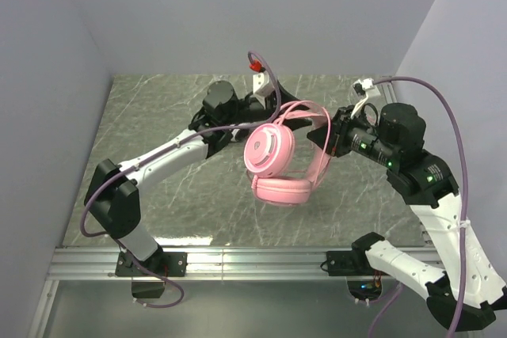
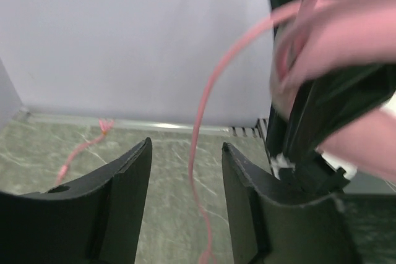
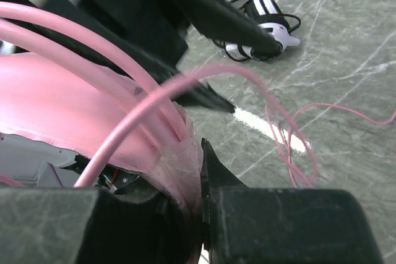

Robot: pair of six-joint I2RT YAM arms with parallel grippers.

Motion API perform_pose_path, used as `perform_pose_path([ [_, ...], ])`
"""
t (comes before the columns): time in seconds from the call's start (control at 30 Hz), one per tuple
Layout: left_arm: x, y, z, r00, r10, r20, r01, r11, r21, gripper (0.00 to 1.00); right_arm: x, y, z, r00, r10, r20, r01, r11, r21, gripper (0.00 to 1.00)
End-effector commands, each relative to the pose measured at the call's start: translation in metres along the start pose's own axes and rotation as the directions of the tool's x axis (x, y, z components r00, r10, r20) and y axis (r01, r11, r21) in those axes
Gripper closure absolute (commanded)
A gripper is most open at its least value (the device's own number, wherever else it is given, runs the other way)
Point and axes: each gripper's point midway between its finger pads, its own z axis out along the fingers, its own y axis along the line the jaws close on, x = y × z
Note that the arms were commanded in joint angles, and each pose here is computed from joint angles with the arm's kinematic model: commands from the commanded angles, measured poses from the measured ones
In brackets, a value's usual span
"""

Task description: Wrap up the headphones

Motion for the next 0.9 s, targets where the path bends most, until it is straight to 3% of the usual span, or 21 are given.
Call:
perform_pose_path([
  [0.0,0.008,-0.017,-0.001,0.999,0.009,0.032,-0.010,0.999,0.044,0.46,-0.041,0.023,-0.022,0.992,0.024,0.121,-0.021,0.999,-0.026,1.00],
  [0.3,0.016,-0.024,0.018,0.999,-0.002,0.039,-0.001,0.996,0.092,0.35,-0.036,0.022,-0.021,0.994,0.053,0.091,-0.052,0.998,-0.018,1.00],
  [0.4,0.016,-0.023,0.023,0.998,-0.005,0.058,-0.001,0.995,0.098,0.20,-0.035,0.024,-0.020,0.995,0.059,0.083,-0.057,0.998,-0.027,1.00],
  [0.47,0.020,-0.021,0.027,0.998,-0.011,0.062,0.005,0.995,0.104,0.03,-0.036,0.026,-0.020,0.994,0.063,0.085,-0.060,0.997,-0.039,1.00],
  [0.5,0.018,-0.020,0.031,0.998,-0.010,0.067,0.003,0.994,0.106,0.01,-0.036,0.026,-0.020,0.994,0.065,0.083,-0.062,0.997,-0.040,1.00],
  [0.87,0.029,-0.011,0.061,0.994,-0.027,0.104,0.018,0.996,0.086,0.01,-0.041,0.033,-0.021,0.991,0.091,0.100,-0.083,0.994,-0.073,1.00],
])
